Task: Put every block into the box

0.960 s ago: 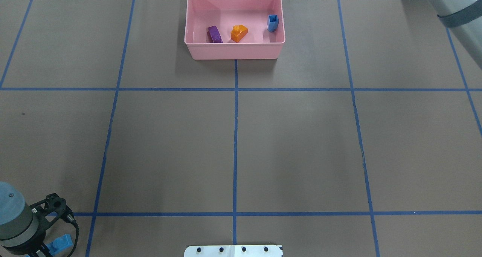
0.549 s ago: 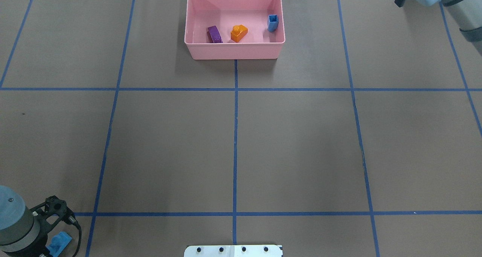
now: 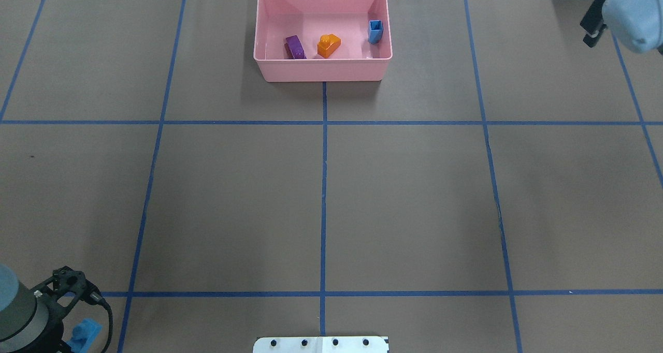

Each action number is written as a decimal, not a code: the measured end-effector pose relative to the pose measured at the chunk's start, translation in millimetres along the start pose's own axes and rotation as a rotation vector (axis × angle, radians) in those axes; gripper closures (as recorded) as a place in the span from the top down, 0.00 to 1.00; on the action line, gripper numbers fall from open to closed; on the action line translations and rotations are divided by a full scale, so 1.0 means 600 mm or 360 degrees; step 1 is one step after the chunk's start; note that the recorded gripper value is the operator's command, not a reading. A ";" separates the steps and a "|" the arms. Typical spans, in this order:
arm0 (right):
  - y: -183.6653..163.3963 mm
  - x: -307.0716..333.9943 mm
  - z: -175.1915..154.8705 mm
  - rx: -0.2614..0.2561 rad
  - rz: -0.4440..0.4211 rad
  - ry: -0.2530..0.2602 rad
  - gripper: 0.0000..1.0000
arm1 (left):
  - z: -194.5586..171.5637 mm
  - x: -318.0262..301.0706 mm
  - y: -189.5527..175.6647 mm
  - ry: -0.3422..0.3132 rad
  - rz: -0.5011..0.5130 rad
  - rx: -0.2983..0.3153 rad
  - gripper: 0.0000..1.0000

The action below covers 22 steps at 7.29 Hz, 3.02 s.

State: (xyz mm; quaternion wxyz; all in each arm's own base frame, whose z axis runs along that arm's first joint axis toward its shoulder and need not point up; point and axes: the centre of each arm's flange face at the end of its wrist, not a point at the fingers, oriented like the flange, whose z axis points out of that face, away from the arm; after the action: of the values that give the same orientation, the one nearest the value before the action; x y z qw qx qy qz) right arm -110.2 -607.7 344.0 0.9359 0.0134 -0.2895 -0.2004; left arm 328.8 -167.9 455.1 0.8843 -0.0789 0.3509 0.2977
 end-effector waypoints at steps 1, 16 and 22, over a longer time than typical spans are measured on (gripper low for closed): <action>0.048 0.034 0.065 -0.0020 0.0004 -0.0038 1.00 | -0.048 -0.010 -0.007 0.0038 -0.0068 0.0057 0.00; 0.660 0.282 0.570 -0.0800 -0.0142 -0.0120 1.00 | -0.488 -0.129 -0.469 0.0276 -0.0662 0.0716 0.00; 0.704 0.289 0.651 -0.0844 -0.0075 -0.0341 0.01 | -0.487 -0.138 -0.492 0.0217 -0.0611 0.0733 0.00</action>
State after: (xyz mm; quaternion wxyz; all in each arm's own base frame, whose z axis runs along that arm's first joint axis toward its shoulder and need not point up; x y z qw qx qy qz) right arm -38.5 -250.5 821.8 0.8658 -0.2464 -0.3238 -0.2912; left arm 285.1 -547.9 273.3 0.8935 0.0392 0.4463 0.0319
